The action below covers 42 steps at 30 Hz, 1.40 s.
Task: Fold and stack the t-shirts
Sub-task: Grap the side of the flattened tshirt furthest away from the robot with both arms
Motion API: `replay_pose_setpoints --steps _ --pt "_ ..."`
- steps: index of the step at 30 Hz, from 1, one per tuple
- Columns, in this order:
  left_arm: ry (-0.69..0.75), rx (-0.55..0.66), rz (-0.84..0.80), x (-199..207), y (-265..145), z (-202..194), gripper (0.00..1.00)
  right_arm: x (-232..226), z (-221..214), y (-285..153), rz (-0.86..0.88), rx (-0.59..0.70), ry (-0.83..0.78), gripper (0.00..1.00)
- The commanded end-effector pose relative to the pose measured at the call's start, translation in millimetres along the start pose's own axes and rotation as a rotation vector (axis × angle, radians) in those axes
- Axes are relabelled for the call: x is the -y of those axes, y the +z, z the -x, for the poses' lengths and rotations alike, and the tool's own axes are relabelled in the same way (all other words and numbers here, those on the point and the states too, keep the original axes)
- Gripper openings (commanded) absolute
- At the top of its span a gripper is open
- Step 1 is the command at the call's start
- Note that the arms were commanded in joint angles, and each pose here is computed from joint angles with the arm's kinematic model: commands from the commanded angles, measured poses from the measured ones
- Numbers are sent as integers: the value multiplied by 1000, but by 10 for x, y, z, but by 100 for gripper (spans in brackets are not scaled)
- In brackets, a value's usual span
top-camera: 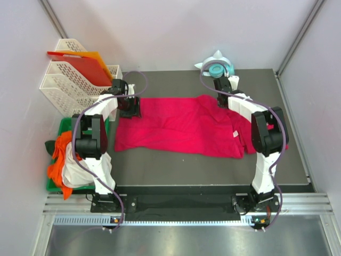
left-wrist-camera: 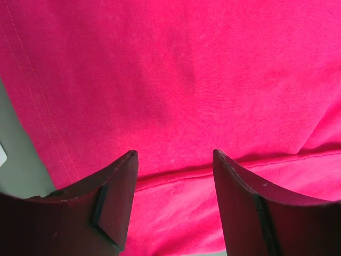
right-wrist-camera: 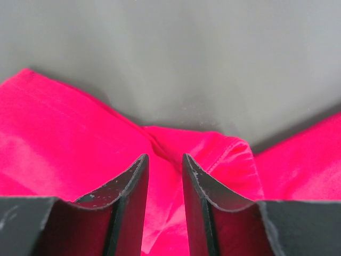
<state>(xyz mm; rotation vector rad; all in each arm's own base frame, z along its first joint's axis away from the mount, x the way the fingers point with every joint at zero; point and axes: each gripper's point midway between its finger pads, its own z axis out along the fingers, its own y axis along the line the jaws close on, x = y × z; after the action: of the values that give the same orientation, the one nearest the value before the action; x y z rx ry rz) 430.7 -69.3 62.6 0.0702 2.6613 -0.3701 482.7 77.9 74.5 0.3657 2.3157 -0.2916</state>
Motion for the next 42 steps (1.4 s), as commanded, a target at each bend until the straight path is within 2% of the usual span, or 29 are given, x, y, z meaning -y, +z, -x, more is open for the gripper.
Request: replay_pose_setpoints --steps 1,23,33,35,39,42 --pt "6 28 -20 36 15 69 63 108 38 37 -37 14 35 32" --pt "6 24 -16 26 28 61 63 91 -195 135 -20 -44 35 31" --pt "3 24 -20 31 33 56 63 56 -133 63 -18 -11 29 0" --pt "4 27 -20 34 26 60 63 26 -97 28 -18 3 15 1" --pt "3 29 -23 43 15 67 63 12 -59 13 -23 9 12 12" --pt "3 28 -21 40 14 58 63 5 -55 5 -22 11 11 14"
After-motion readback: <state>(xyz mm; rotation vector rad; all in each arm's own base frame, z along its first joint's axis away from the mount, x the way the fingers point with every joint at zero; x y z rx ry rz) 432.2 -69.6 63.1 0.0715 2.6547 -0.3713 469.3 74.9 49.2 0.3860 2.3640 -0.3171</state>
